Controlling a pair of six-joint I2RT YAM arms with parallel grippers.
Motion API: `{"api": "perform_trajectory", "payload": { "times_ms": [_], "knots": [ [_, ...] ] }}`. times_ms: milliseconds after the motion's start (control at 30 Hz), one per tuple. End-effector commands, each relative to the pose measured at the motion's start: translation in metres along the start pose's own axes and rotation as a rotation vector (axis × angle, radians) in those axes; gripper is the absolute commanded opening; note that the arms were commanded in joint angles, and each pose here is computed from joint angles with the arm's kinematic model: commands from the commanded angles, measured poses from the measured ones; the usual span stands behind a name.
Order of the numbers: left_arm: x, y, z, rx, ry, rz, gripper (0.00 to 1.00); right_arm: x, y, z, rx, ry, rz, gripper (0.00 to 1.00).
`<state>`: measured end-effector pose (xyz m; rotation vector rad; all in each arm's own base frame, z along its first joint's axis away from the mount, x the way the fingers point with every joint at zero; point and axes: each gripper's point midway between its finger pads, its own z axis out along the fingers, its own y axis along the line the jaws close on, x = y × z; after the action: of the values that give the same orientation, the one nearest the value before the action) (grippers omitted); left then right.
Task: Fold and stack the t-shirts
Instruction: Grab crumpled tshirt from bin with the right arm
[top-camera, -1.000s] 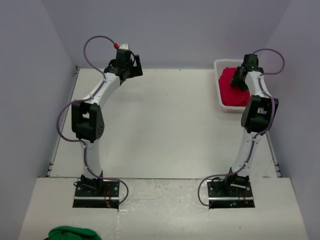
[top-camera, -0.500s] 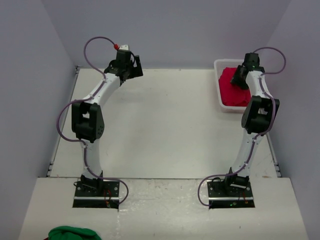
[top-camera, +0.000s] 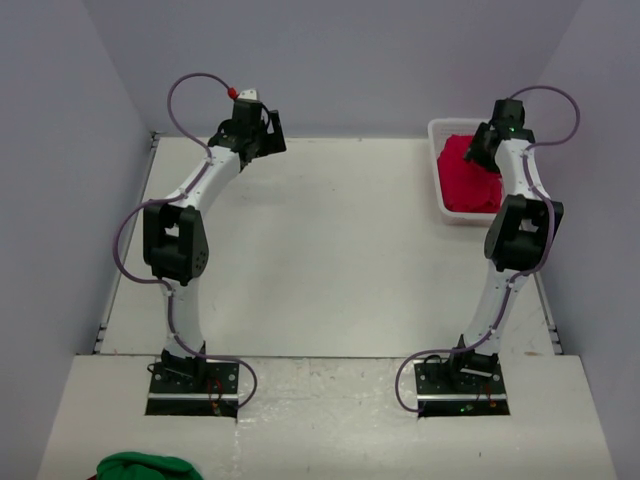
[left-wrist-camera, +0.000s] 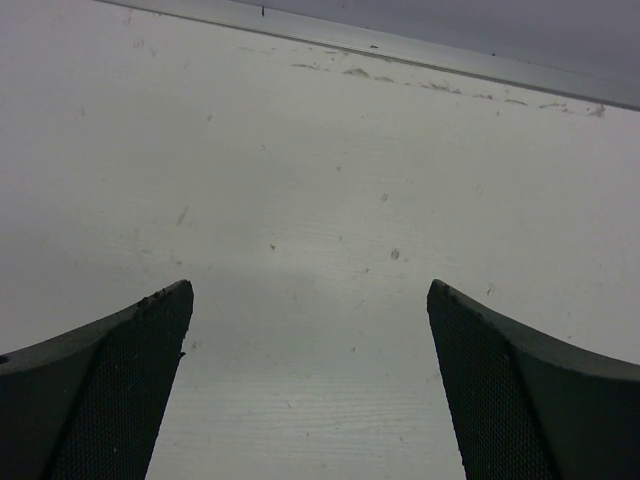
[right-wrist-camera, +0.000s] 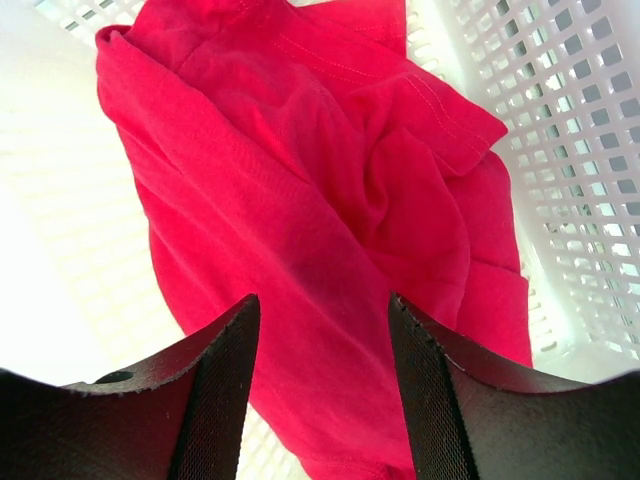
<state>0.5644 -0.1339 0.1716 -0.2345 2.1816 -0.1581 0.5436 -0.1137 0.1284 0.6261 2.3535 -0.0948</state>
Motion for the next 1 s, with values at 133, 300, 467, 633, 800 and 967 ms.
{"api": "perform_trajectory", "payload": {
  "times_ms": [133,300,467,633,800,967],
  "knots": [
    [-0.027,-0.001,-0.018,0.026,-0.066,-0.015,1.00,-0.011,0.005,-0.003,-0.014,-0.031,-0.002,0.53],
    [-0.027,0.002,-0.017,0.020,-0.063,-0.017,1.00,-0.003,0.005,0.008,-0.010,-0.010,-0.008,0.54],
    [-0.029,0.003,-0.018,0.019,-0.068,-0.017,1.00,0.002,0.004,0.016,-0.006,-0.002,-0.011,0.54],
    [-0.032,0.005,-0.020,0.016,-0.075,-0.020,1.00,0.008,0.003,0.023,-0.003,0.008,-0.014,0.51],
    [-0.033,0.005,-0.020,0.016,-0.077,-0.022,1.00,0.005,0.004,0.019,-0.008,-0.003,-0.006,0.21],
    [-0.032,0.007,-0.019,0.014,-0.072,-0.022,1.00,0.001,0.005,0.015,-0.011,-0.008,-0.012,0.11]
  ]
}}
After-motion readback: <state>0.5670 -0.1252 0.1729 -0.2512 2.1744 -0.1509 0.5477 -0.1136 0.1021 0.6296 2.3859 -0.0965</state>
